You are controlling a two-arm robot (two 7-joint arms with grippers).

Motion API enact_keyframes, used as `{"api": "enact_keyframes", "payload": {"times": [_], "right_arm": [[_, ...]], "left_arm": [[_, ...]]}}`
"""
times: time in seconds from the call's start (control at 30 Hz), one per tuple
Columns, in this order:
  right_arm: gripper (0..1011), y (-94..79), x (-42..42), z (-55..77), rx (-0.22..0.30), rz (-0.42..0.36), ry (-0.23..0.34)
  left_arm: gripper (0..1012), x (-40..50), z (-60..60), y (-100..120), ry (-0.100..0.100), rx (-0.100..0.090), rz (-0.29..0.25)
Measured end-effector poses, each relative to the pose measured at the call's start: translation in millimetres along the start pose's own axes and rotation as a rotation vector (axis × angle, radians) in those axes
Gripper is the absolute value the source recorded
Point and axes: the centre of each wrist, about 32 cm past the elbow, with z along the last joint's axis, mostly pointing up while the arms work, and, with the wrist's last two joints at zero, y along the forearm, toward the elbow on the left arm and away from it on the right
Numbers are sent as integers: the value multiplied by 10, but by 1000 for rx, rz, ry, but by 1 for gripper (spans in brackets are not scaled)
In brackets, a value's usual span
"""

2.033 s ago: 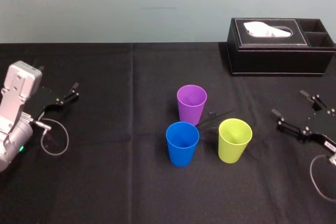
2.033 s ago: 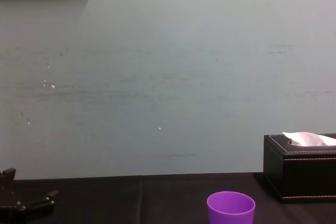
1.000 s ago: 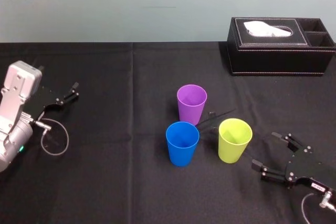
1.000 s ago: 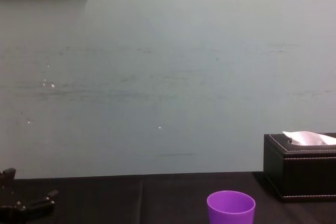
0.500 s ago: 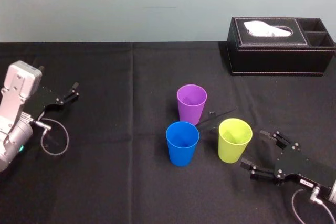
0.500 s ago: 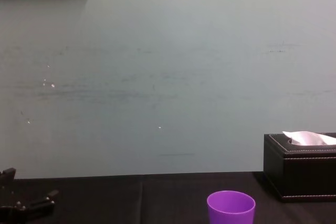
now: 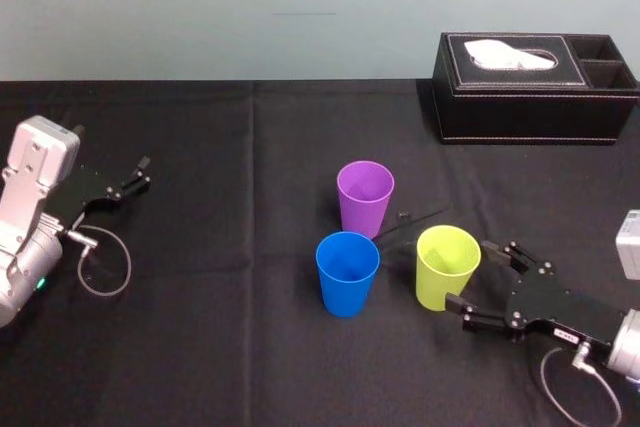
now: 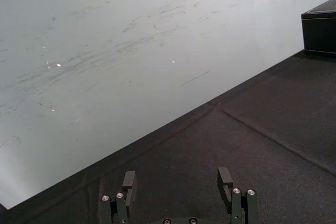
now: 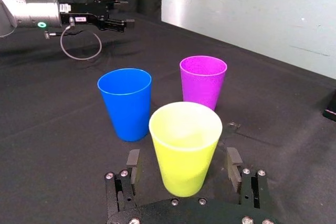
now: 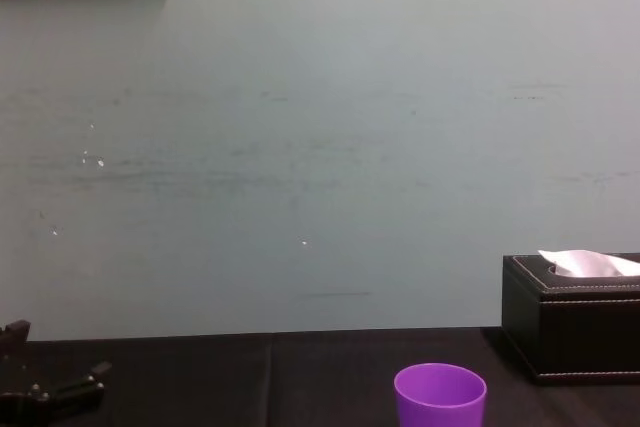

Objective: Stack the three plastic cups sequentially using one hand.

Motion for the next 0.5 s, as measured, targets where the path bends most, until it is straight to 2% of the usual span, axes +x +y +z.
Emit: {"api": "enact_keyframes", "payload": {"times": [0.5], "right_arm": [[1004,284,39,0,-14,-4,-9]], "left_arm": [[1011,0,0,0,0,0,0]]}}
